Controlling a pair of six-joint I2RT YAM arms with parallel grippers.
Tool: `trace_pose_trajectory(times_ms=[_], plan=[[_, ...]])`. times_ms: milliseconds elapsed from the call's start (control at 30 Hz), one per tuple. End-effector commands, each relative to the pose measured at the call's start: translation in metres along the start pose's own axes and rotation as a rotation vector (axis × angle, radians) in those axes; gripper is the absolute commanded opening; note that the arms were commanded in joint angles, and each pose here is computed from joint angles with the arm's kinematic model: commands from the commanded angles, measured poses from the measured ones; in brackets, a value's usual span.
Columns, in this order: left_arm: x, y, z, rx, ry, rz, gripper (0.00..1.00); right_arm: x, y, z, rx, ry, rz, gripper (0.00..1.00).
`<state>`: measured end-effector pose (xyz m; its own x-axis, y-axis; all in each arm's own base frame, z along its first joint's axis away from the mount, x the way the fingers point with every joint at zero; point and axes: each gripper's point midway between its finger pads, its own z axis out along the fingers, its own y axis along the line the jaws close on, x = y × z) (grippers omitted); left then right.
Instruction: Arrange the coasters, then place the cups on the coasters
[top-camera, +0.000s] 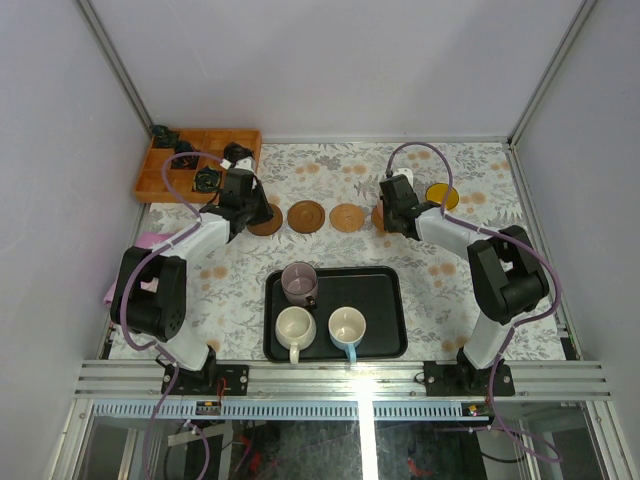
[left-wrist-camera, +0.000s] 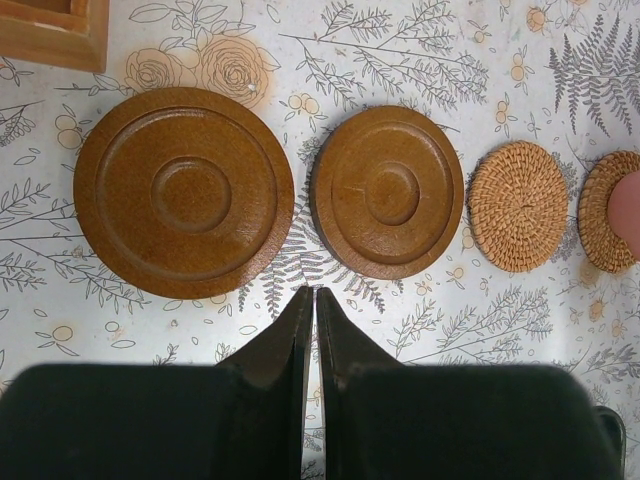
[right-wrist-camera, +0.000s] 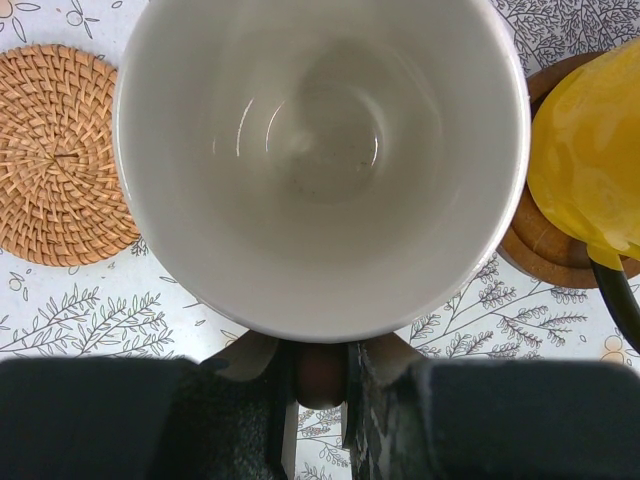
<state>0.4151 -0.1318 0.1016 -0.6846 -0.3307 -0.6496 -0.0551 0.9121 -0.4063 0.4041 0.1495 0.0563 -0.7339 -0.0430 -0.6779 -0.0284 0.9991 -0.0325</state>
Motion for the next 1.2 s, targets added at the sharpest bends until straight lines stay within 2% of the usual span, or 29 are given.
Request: trace_pose_trajectory(times_ms=[0, 133, 333, 567, 1033, 1167], plan=[[-0.019, -0.009, 0.002, 0.030, -0.051, 0.015, 0.03, -0.051, 0.003, -0.016, -0.007, -0.141, 0.062, 0.00], [-0.018, -0.009, 0.001, 0.030, -0.049, 0.014, 0.03, -0.049, 0.003, -0.016, -0.005, -0.126, 0.068, 0.02], [-0.017, -0.008, 0.001, 0.028, -0.047, 0.014, 0.02, -0.042, 0.002, -0.018, -0.002, -0.103, 0.074, 0.27], [-0.017, -0.009, 0.002, 0.034, -0.044, 0.014, 0.02, -0.035, 0.000, -0.019, 0.002, -0.082, 0.078, 0.47], [-0.015, -0.010, 0.002, 0.044, -0.037, 0.010, 0.02, -0.022, -0.007, -0.030, 0.012, -0.053, 0.092, 0.50], [-0.015, -0.011, 0.002, 0.048, -0.035, 0.009, 0.02, -0.032, -0.005, -0.037, -0.001, -0.078, 0.098, 0.50]])
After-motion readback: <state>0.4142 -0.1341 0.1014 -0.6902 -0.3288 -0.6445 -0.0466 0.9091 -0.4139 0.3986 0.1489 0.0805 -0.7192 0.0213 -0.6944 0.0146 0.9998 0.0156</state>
